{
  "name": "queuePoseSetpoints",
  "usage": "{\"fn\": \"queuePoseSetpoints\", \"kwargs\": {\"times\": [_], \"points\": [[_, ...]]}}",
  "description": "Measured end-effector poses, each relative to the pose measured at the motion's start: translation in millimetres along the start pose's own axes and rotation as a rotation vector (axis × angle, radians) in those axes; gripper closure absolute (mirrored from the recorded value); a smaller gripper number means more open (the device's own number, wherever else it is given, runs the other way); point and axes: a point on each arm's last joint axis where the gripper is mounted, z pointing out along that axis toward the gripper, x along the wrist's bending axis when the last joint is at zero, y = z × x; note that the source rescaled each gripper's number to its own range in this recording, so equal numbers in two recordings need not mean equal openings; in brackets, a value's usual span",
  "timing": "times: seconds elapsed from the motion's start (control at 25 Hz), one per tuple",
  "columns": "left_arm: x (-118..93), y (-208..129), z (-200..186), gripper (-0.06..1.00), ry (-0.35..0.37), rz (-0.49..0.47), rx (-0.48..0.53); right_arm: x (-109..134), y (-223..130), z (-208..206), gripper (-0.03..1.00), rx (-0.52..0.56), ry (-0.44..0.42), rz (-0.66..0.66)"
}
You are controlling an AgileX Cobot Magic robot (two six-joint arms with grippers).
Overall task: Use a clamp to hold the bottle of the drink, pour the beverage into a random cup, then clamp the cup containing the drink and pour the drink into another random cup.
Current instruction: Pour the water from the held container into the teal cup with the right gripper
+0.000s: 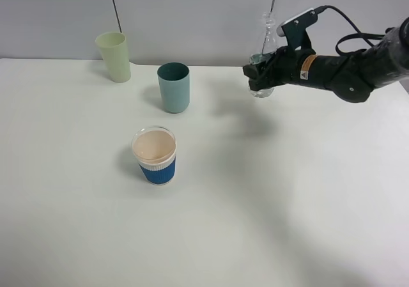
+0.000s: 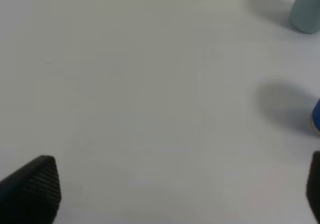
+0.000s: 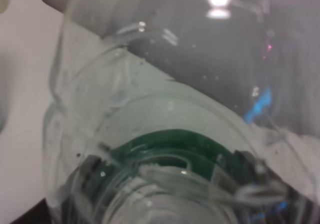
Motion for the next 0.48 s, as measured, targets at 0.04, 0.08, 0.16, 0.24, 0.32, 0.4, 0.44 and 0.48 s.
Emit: {"fn": "queuePoseSetpoints", "kwargs": {"times": [0.04,0.08,0.16,0.24,0.32,0.4,0.44,0.48], "points": [[0.0,0.0,0.0,-0.06,0.0,0.0,0.0,2.4,7.6,2.7,0.95,0.005,-0.001,-0.016],[0.0,0.0,0.0,-0.06,0.0,0.0,0.0,5.4,13.7,5.5,0.95,0.017,-0.002,-0.031],[0.0,0.0,0.0,-0.06,0.0,0.0,0.0,8.8,28.0,12.0,0.95,0.025,-0.009,-0.059],[0.0,0.0,0.0,-0.06,0.0,0.0,0.0,13.7,40.5,18.5,0.95,0.034,-0.013,-0.082],[0.0,0.0,0.0,-0.06,0.0,0.0,0.0,19.6,55.0,24.8,0.95,0.04,-0.017,-0.114],[0.0,0.0,0.0,-0.06,0.0,0.0,0.0,24.7,67.7,29.5,0.95,0.051,-0.023,-0.144],[0.0,0.0,0.0,-0.06,0.0,0.0,0.0,27.7,74.6,31.7,0.95,0.052,-0.023,-0.164],[0.0,0.0,0.0,-0.06,0.0,0.0,0.0,30.8,81.4,33.6,0.95,0.049,-0.023,-0.184]]}}
